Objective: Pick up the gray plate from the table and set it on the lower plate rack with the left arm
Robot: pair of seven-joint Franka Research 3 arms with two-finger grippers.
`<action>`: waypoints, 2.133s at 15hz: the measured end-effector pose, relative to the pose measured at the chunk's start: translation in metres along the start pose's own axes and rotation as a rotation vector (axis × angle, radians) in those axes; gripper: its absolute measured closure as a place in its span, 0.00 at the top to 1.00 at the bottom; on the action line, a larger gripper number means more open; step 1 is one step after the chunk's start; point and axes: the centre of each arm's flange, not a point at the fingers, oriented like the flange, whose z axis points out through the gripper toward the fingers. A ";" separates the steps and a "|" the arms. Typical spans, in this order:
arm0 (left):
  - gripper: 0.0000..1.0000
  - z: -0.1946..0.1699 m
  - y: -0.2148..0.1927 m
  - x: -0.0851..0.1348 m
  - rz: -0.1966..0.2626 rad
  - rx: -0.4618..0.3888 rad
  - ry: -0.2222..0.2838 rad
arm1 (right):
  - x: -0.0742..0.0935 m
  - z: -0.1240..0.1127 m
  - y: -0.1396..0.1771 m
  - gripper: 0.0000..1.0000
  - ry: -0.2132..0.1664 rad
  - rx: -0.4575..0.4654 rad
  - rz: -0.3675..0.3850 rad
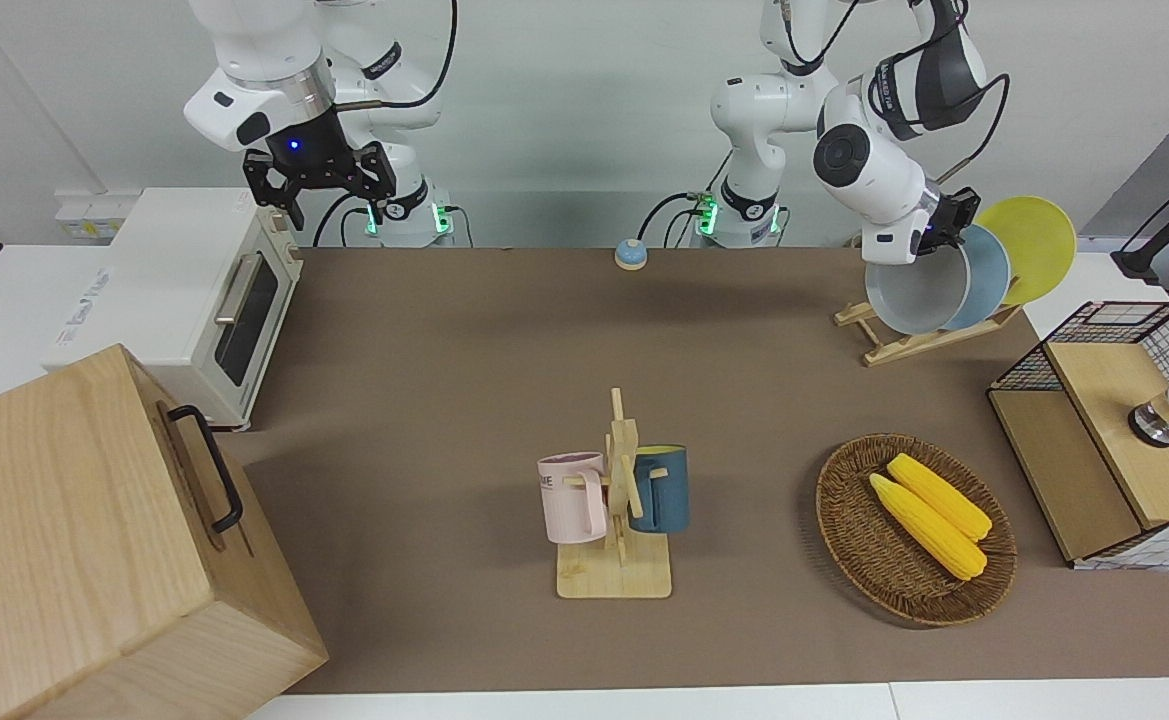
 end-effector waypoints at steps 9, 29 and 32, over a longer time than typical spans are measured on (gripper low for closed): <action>0.04 0.016 0.043 -0.008 -0.058 0.073 0.008 | 0.000 0.000 0.000 0.99 0.000 0.000 0.000; 0.93 0.028 0.080 -0.006 -0.036 0.104 0.000 | 0.000 0.000 0.000 0.99 0.000 0.000 0.000; 1.00 0.017 0.075 -0.001 -0.052 0.093 0.020 | 0.000 0.000 0.000 0.99 0.000 0.000 0.000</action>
